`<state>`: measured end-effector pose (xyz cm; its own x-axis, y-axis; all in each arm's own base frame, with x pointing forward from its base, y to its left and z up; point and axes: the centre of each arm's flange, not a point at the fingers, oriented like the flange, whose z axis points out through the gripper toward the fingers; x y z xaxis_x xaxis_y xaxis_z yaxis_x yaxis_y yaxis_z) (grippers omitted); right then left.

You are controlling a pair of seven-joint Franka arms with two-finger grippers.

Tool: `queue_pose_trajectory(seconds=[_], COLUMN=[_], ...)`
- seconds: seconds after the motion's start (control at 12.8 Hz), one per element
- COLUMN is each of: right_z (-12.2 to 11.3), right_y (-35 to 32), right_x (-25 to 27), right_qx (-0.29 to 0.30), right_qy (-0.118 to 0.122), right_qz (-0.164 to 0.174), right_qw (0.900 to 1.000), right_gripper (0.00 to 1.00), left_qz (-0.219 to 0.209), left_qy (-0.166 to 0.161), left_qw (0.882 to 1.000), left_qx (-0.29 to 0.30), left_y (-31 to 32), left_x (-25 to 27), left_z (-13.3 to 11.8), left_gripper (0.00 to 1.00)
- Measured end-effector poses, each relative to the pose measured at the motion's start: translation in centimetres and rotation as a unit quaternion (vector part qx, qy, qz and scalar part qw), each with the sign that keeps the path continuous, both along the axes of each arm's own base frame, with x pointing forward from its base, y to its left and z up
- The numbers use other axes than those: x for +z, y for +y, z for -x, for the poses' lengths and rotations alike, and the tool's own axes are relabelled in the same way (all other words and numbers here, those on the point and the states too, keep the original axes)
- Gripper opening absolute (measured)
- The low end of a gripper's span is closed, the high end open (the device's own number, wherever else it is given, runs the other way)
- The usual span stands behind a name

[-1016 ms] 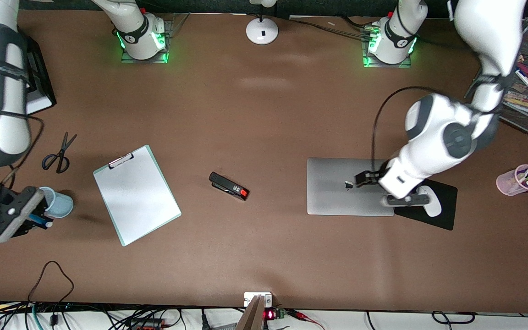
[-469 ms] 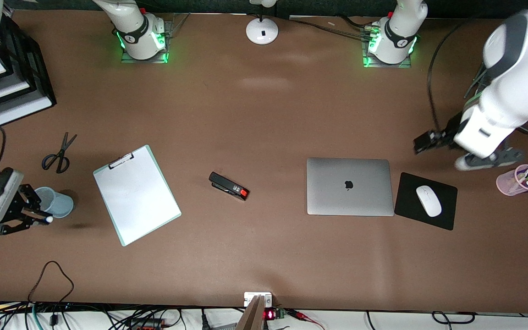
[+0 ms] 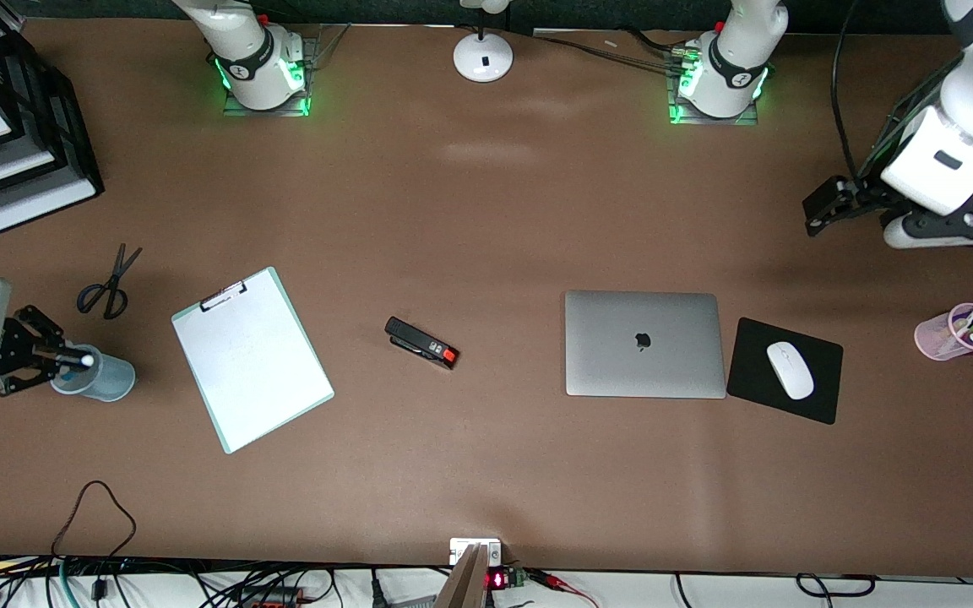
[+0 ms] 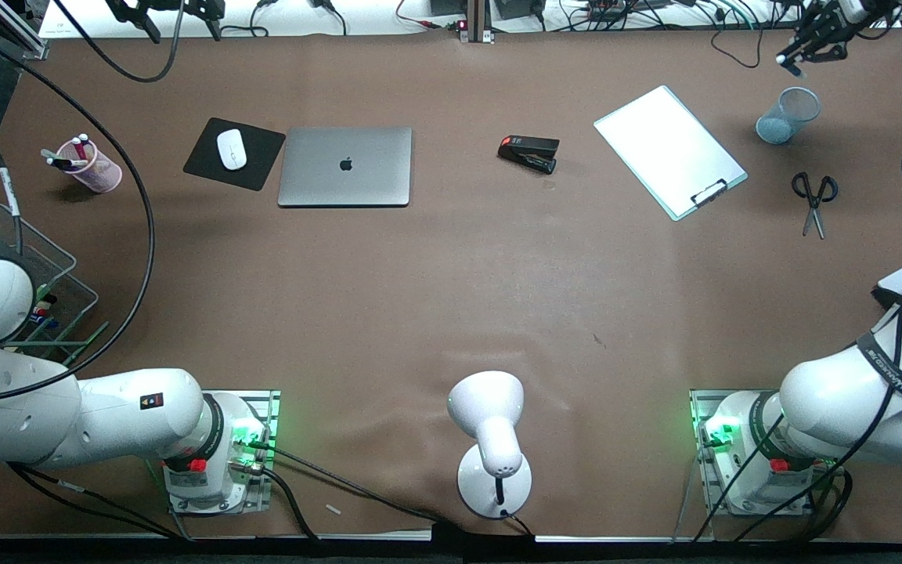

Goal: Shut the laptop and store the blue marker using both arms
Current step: 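Lower the blue marker into the light blue cup with the right gripper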

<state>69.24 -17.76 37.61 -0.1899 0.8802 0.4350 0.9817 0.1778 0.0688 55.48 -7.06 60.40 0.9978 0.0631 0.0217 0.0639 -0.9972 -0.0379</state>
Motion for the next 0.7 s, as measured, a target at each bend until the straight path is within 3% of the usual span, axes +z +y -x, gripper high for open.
queue_pose_trajectory(seconds=[0.16,0.7], right_z=[1.0,2.1], right_y=[-1.2,-3.3], right_x=[-0.9,-3.4], right_qx=[0.017,0.038], right_qy=[0.009,0.004], right_qz=[-0.011,-0.033], right_qw=[1.000,0.999], right_gripper=[0.18,0.18], left_qz=[-0.001,0.001], left_qy=[-0.002,-0.006], left_qw=[1.000,1.000], left_qx=[0.005,0.020], left_y=[0.9,2.7], left_x=[1.1,3.8], left_z=[0.3,0.3], left_gripper=[1.00,1.00])
